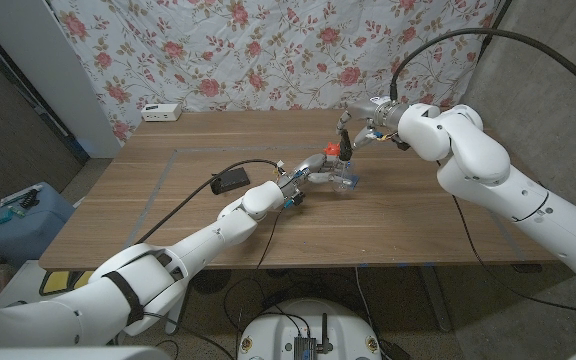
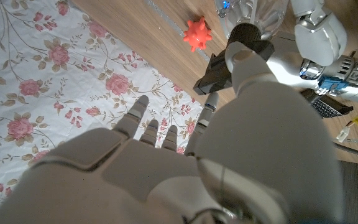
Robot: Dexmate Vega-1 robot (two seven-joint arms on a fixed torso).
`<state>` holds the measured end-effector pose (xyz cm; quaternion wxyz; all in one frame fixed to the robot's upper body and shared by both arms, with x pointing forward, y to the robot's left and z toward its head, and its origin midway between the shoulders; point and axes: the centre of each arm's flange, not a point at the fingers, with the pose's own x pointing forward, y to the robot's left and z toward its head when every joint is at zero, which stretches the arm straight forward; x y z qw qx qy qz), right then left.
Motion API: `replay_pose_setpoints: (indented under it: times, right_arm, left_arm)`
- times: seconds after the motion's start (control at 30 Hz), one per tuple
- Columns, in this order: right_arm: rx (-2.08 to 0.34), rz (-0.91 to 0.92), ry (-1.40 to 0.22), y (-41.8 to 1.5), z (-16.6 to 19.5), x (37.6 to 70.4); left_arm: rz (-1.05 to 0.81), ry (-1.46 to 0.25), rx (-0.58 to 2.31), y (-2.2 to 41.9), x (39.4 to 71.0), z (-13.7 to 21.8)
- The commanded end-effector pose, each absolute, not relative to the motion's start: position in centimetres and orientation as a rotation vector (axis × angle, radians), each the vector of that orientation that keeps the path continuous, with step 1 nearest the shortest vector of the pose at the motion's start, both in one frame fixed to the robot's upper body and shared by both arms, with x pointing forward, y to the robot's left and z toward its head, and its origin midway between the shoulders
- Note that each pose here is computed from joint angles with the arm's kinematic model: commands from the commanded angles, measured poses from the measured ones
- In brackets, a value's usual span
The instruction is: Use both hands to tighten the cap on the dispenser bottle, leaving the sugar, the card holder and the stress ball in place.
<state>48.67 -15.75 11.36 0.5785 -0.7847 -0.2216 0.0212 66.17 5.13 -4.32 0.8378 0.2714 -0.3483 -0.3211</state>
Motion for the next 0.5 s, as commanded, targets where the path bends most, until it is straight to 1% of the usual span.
replay_pose_setpoints:
  times: [0.03, 0.5]
  right_arm:
    - [-1.843, 0.065, -0.448, -15.64, 11.25, 48.90]
    - [-1.838, 0.076, -0.392, -15.34, 11.70, 49.15]
  left_arm:
    - [-0.684, -0.740, 0.575, 4.93, 66.14, -4.28]
    - [-0.682, -0.743, 0.579, 5.00, 66.04, -4.46]
